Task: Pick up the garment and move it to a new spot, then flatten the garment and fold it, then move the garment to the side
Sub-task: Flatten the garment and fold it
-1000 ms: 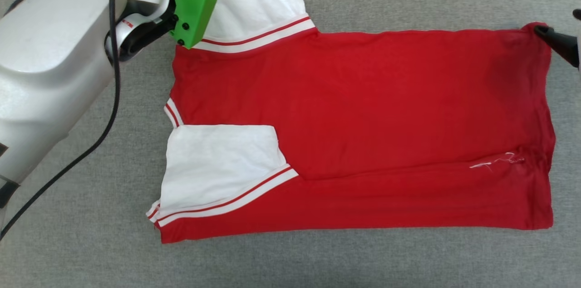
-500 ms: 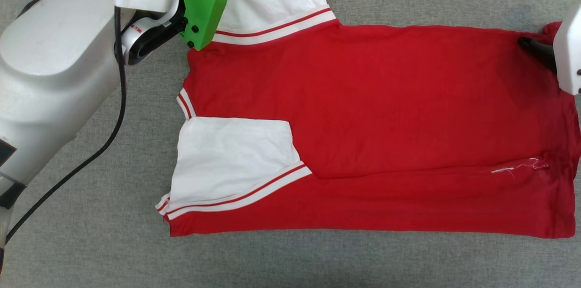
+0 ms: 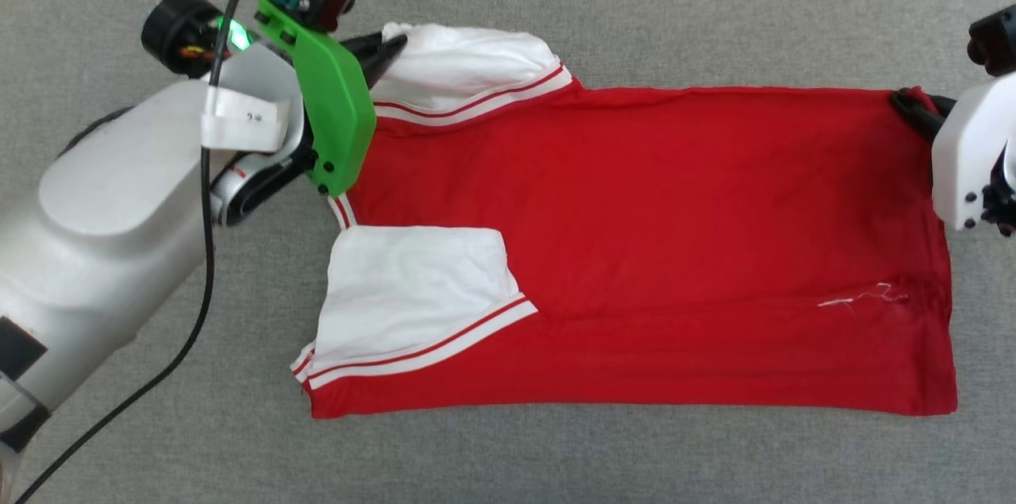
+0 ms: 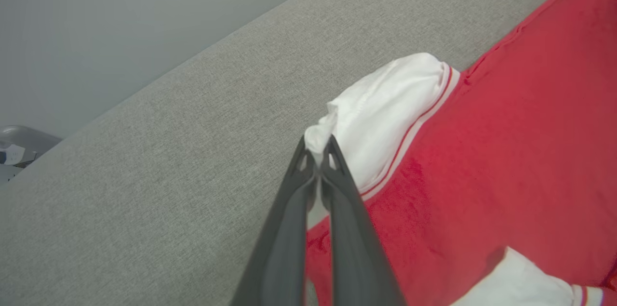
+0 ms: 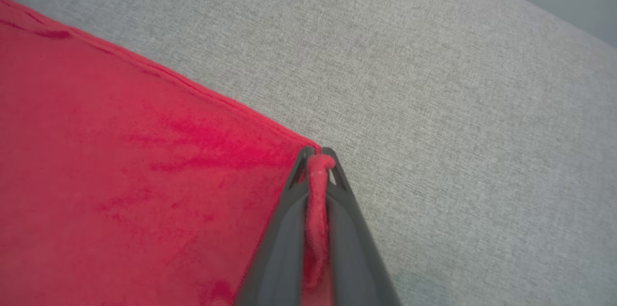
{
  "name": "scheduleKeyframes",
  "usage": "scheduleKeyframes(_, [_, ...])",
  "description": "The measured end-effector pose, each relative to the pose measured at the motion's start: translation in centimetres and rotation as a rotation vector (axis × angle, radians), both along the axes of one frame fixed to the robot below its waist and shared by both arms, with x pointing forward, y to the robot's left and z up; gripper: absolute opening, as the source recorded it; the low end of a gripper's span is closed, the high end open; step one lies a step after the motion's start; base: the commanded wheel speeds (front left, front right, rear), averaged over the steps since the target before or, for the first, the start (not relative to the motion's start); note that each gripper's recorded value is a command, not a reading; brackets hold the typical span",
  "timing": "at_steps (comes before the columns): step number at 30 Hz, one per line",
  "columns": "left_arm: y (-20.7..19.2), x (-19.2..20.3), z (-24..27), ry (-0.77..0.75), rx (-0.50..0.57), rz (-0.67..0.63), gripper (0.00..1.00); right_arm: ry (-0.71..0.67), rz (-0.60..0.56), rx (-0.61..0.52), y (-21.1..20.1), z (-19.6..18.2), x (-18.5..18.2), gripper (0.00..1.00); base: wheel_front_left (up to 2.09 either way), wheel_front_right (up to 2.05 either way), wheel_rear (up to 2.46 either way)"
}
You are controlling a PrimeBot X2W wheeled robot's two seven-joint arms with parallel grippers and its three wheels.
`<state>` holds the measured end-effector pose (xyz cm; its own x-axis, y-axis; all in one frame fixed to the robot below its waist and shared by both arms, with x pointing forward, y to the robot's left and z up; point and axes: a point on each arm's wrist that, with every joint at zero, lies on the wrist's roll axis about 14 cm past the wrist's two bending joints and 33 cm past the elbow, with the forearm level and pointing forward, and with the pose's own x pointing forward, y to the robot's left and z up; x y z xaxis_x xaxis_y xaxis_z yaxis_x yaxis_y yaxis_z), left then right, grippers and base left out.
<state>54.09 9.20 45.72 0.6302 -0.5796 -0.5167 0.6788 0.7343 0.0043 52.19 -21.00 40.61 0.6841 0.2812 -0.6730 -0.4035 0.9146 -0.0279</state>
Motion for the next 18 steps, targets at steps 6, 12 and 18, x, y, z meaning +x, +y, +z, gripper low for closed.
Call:
scheduleKeyframes(6, [0.3,-4.2,0.8,-0.007,-0.021,0.011,0.0,-0.103,0.029,0.041,0.4,2.6,-2.4,0.0,0.0,0.0,0.0])
scheduleKeyframes(12, [1.6,-9.1,0.2,0.042,-0.06,0.065,0.0,-0.122,0.032,0.084,0.5,3.2,-5.8,0.0,0.0,0.0,0.0])
scheduleKeyframes(18, [2.1,-13.6,-1.5,0.117,-0.088,0.113,0.0,-0.105,0.006,0.123,0.1,2.6,-9.3,0.0,0.0,0.0,0.0])
